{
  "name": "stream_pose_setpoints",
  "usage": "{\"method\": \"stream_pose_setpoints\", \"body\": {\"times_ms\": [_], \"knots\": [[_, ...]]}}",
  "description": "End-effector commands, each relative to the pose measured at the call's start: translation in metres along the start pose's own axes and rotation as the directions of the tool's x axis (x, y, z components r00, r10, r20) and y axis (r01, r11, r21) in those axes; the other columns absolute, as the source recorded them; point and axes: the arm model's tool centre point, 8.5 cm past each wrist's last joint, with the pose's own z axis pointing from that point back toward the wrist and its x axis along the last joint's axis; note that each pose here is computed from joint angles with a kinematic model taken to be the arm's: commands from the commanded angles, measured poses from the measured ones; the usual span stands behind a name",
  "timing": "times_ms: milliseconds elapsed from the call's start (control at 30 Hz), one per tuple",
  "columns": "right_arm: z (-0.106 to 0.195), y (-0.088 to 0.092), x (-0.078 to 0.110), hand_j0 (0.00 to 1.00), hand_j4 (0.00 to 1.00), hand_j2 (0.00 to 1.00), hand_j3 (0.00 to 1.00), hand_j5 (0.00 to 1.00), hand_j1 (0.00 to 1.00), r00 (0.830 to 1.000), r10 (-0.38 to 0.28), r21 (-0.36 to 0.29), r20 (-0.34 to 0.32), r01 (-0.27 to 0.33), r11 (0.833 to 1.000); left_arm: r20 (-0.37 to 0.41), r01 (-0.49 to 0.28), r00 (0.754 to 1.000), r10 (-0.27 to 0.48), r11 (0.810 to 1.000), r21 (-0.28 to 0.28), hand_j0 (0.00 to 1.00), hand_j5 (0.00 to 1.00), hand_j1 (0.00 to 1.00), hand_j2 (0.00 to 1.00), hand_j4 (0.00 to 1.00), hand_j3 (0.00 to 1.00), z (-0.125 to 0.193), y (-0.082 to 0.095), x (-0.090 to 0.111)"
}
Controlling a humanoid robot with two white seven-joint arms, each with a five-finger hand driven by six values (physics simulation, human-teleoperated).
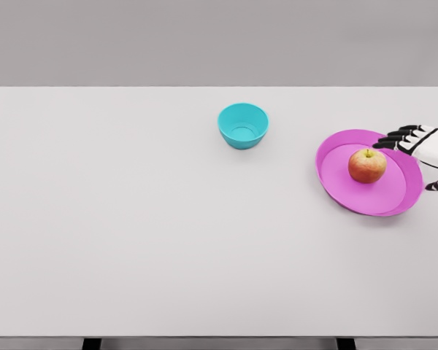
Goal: Put the apple from the pink plate into the blue bowl with your right arm
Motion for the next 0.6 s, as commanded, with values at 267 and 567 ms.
{"method": "stream_pose_setpoints", "body": {"times_ms": [267, 567], "knots": [[-0.061, 0.008, -0.008, 1.00, 1.00, 1.00, 1.00, 1.00, 1.00, 0.994, -0.091, 0.130, 0.056, 0.083, 0.988, 0.001, 0.000, 1.000, 0.000, 1.000, 0.000, 1.00, 1.00, 1.00, 1.00, 1.00, 1.00, 0.000, 0.000, 0.000], [-0.084, 0.022, -0.024, 1.00, 1.00, 1.00, 1.00, 1.00, 1.00, 0.989, -0.148, 0.163, 0.025, 0.142, 0.976, 0.001, 0.000, 1.000, 0.000, 1.000, 0.000, 1.00, 1.00, 1.00, 1.00, 1.00, 1.00, 0.000, 0.000, 0.000]]}}
